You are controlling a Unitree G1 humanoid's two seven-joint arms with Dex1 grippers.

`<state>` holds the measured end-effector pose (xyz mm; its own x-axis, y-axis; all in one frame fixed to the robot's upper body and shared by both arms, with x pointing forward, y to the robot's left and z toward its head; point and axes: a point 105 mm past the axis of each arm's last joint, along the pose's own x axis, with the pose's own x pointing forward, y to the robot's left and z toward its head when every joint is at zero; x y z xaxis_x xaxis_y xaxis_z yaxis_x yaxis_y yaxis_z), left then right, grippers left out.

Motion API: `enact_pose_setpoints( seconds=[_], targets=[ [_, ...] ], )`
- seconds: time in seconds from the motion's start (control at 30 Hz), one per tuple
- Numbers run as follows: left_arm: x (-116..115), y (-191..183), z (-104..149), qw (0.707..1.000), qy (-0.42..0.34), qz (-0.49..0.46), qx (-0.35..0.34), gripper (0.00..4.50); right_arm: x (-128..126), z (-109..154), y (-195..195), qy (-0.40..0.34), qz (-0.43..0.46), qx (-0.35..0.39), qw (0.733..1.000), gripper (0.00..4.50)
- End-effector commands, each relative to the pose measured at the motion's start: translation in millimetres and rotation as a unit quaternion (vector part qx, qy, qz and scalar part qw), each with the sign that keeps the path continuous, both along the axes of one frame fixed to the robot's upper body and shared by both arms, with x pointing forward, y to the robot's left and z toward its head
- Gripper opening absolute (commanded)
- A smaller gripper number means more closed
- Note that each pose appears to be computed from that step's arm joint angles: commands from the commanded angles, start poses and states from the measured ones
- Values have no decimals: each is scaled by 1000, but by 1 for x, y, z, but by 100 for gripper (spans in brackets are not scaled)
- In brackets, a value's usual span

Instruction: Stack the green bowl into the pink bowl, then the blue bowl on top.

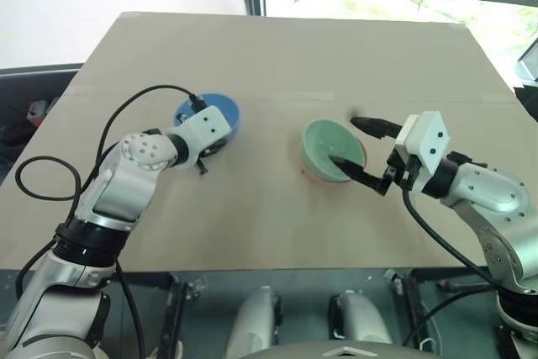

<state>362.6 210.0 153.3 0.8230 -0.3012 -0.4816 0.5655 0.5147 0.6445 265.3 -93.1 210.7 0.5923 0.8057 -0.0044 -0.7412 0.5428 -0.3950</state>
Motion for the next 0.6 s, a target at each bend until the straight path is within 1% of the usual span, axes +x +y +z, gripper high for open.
enact_pose_setpoints(
  seconds=[0.03, 0.07, 0.13, 0.17, 0.2, 0.3, 0.33, 0.4, 0.43, 0.53, 0.6],
  targets=[
    [6, -2, 14, 999, -29, -15, 12, 12, -6, 10, -7, -28, -12, 2, 1000, 364],
    [6, -3, 14, 999, -30, -21, 10, 12, -6, 9, -9, -28, -17, 2, 999, 364],
    [4, -11, 11, 999, -8, -53, -2, 12, -6, 7, -14, -26, -28, 0, 999, 364],
    [1, -18, 11, 997, -1, -82, -7, 12, -6, 6, -16, -25, -35, -2, 999, 364],
    [-1, -26, 15, 994, -1, -107, -13, 12, -7, 5, -20, -23, -43, -2, 999, 364],
    [-6, -54, 44, 981, -35, -186, -46, 12, -9, 1, -31, -20, -71, -6, 997, 364],
    [-10, -69, 58, 971, -57, -223, -63, 12, -9, 0, -36, -19, -82, -6, 996, 364],
    [-21, -98, 87, 941, -109, -299, -110, 12, -11, -2, -44, -16, -102, -7, 995, 364],
    [-26, -109, 95, 930, -113, -326, -123, 12, -12, -4, -50, -15, -115, -9, 993, 364],
    [-33, -136, 110, 906, -103, -388, -136, 12, -15, -7, -65, -13, -152, -10, 988, 364],
    [-39, -156, 116, 881, -90, -441, -146, 12, -18, -10, -72, -11, -168, -17, 986, 364]
  ],
)
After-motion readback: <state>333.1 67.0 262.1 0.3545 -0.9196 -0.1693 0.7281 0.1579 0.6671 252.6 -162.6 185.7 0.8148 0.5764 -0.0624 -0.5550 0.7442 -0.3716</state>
